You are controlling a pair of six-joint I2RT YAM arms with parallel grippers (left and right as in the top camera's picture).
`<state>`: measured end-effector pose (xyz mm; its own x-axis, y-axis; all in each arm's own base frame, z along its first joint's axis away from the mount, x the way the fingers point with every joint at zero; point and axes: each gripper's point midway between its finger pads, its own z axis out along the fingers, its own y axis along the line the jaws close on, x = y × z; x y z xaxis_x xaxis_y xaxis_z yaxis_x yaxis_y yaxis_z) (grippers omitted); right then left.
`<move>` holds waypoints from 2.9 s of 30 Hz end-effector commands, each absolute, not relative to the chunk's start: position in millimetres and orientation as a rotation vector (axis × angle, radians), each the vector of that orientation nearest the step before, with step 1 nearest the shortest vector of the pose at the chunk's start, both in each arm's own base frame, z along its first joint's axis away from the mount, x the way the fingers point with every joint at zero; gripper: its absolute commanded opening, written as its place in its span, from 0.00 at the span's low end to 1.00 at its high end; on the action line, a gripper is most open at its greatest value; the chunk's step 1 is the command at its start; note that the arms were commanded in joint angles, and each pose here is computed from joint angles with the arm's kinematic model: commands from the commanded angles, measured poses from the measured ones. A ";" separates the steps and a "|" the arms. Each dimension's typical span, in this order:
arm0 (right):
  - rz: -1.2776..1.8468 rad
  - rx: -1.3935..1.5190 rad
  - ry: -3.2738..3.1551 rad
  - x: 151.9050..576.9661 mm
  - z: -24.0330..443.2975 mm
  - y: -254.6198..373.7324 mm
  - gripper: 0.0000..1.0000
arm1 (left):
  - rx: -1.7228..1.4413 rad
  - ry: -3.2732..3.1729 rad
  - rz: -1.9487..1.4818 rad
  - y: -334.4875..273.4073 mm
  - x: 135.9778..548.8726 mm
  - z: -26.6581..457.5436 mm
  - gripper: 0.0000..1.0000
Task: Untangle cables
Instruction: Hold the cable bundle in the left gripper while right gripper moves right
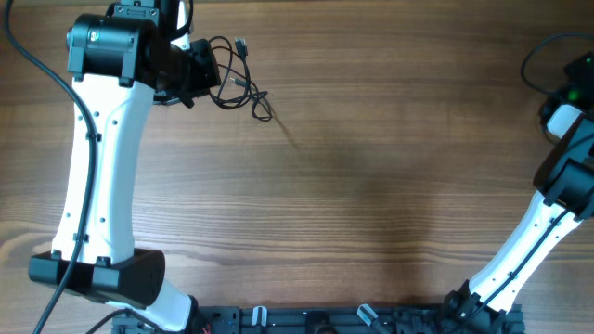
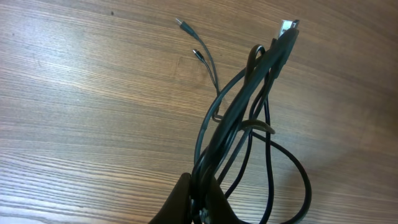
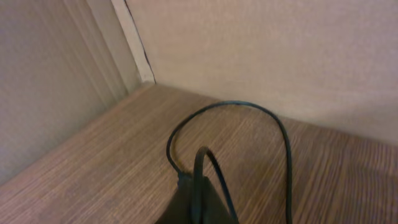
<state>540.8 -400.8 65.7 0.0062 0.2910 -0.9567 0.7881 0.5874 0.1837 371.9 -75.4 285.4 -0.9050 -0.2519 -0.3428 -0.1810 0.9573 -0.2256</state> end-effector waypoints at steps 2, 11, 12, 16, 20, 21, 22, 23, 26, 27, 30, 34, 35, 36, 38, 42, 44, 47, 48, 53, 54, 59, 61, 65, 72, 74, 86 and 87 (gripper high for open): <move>-0.505 0.903 1.608 545.7 56.3 -394.4 1.00 | -0.311 2.709 -0.321 -80.9 368.8 295.2 0.04; -0.506 0.905 2.041 516.3 129.7 -301.1 1.00 | -0.301 2.709 -0.317 -80.7 368.9 295.2 0.04; -0.373 0.852 2.129 519.8 125.1 -274.5 1.00 | -0.300 2.709 -0.317 -80.7 368.9 295.2 0.04; 0.247 0.967 2.296 518.8 101.9 -176.5 1.00 | -0.299 2.709 -0.317 -80.6 369.1 295.3 0.04; 0.583 1.220 2.356 497.4 89.1 -131.1 0.45 | -0.264 2.711 -0.309 -80.6 368.9 295.2 0.04; 0.543 1.280 2.376 488.3 82.2 -133.4 0.04 | -0.264 2.711 -0.309 -80.6 368.9 295.2 0.04; 0.494 1.402 2.377 476.1 74.4 -136.8 0.04 | -0.257 2.711 -0.308 -80.7 368.9 295.2 0.04; 0.385 1.634 2.336 455.2 64.3 -145.7 0.04 | -0.231 2.712 -0.303 -80.7 368.9 295.2 0.04; -0.052 2.226 2.097 380.0 48.6 -166.4 0.04 | -0.227 2.713 -0.302 -80.7 368.8 295.2 0.04; -0.130 2.274 2.050 370.4 48.5 -170.7 0.04 | -0.227 2.713 -0.302 -80.7 368.7 295.1 0.04; -0.378 2.273 1.883 356.7 54.8 -200.4 0.04 | -0.222 2.712 -0.301 -80.7 368.9 295.2 0.04; -0.615 2.196 1.704 346.8 69.6 -233.9 0.04 | -0.198 2.722 -0.293 -80.3 366.9 294.2 0.04; -0.656 2.195 1.652 343.0 71.7 -239.2 0.04 | -0.199 2.727 -0.292 -80.1 365.7 293.7 0.04; -0.673 2.218 1.597 338.7 70.8 -242.0 0.04 | -0.200 2.732 -0.290 -80.0 364.6 293.2 0.04; -0.671 2.268 1.539 330.9 57.9 -248.8 0.04 | -0.201 2.742 -0.288 -79.6 362.5 292.2 0.04; -0.625 2.332 1.479 318.4 33.1 -264.5 0.04 | -0.202 2.743 -0.288 -79.6 362.2 292.1 0.04; -0.643 2.349 1.442 309.8 31.4 -274.7 0.04 | -0.202 2.745 -0.288 -79.5 361.7 291.8 0.04; -0.641 2.344 1.429 303.6 28.8 -295.8 0.04 | -0.203 2.751 -0.286 -79.3 360.4 291.3 0.04; -0.616 2.333 1.447 306.2 25.4 -302.3 0.04 | -0.203 2.751 -0.286 -79.3 360.4 291.3 0.04; -0.525 2.262 1.478 325.1 8.9 -326.5 0.04 | -0.203 2.751 -0.286 -79.3 360.4 291.3 0.04; -0.517 2.208 1.521 332.6 8.2 -331.3 0.04 | -0.204 2.752 -0.286 -79.3 360.2 291.2 0.04; -0.478 2.128 1.572 348.6 4.2 -338.0 0.04 | -0.203 2.751 -0.286 -79.3 360.5 291.3 0.04; -0.483 2.134 1.581 348.4 -4.6 -337.7 0.04 | -0.203 2.751 -0.286 -79.3 360.5 291.3 0.04; -0.506 2.158 1.636 343.3 -31.3 -332.7 0.04 | -0.203 2.751 -0.286 -79.3 360.4 291.3 0.04; -0.202 1.935 1.719 410.5 -55.2 -339.5 0.04 | -0.204 2.754 -0.286 -79.2 359.6 291.0 0.04; -0.143 1.863 1.695 429.5 -49.5 -343.7 0.04 | -0.204 2.755 -0.285 -79.2 359.6 290.9 0.04; 0.023 1.469 1.613 529.0 8.0 -308.2 0.04 | -0.215 2.753 -0.288 -79.2 359.8 291.0 0.04; 0.026 1.424 1.606 536.1 15.1 -306.0 0.04 | -0.215 2.753 -0.288 -79.2 359.8 291.0 0.04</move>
